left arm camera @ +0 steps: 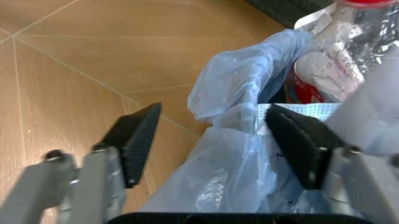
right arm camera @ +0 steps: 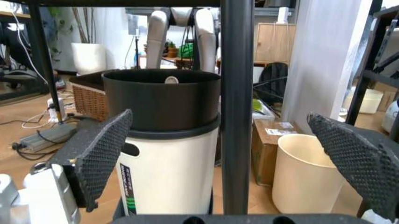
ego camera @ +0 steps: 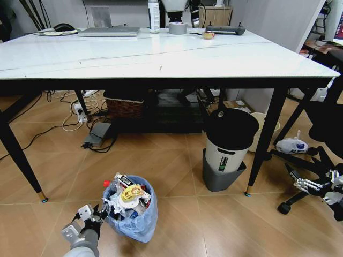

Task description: Pick up the trash bin and place the trash from the table into it.

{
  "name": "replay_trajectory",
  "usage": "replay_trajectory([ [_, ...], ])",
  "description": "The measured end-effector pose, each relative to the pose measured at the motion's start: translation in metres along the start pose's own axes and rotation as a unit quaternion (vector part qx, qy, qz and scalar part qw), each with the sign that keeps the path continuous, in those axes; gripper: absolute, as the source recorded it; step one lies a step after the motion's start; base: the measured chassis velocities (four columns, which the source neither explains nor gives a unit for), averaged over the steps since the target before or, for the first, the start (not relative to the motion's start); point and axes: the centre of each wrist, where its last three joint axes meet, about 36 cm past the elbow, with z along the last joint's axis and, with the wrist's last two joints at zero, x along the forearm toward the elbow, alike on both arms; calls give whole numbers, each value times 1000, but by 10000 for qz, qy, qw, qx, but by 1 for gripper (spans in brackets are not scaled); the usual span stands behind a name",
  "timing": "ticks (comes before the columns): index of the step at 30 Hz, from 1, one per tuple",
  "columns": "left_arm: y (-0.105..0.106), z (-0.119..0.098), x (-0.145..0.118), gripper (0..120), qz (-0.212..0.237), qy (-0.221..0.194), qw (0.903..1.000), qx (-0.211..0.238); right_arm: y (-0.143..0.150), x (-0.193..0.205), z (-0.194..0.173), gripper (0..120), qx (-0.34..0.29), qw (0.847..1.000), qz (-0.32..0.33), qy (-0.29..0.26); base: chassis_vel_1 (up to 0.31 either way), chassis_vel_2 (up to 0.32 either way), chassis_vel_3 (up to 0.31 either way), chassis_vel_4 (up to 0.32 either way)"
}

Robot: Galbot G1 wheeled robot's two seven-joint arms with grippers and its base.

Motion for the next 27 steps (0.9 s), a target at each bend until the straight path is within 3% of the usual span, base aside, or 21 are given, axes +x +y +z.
replay_trajectory([
  [5, -2, -2, 5, 94, 32, -87, 9999, -52, 0, 0, 0, 100, 0, 10000, 0, 0, 0, 0, 0, 0],
  [9, -4, -6, 14, 100, 72, -129, 9998, -97, 0, 0, 0, 100, 0, 10000, 0, 0, 0, 0, 0, 0],
  [27, 13, -20, 42, 100, -75, -253, 9992, -308, 0, 0, 0, 100, 0, 10000, 0, 0, 0, 0, 0, 0],
])
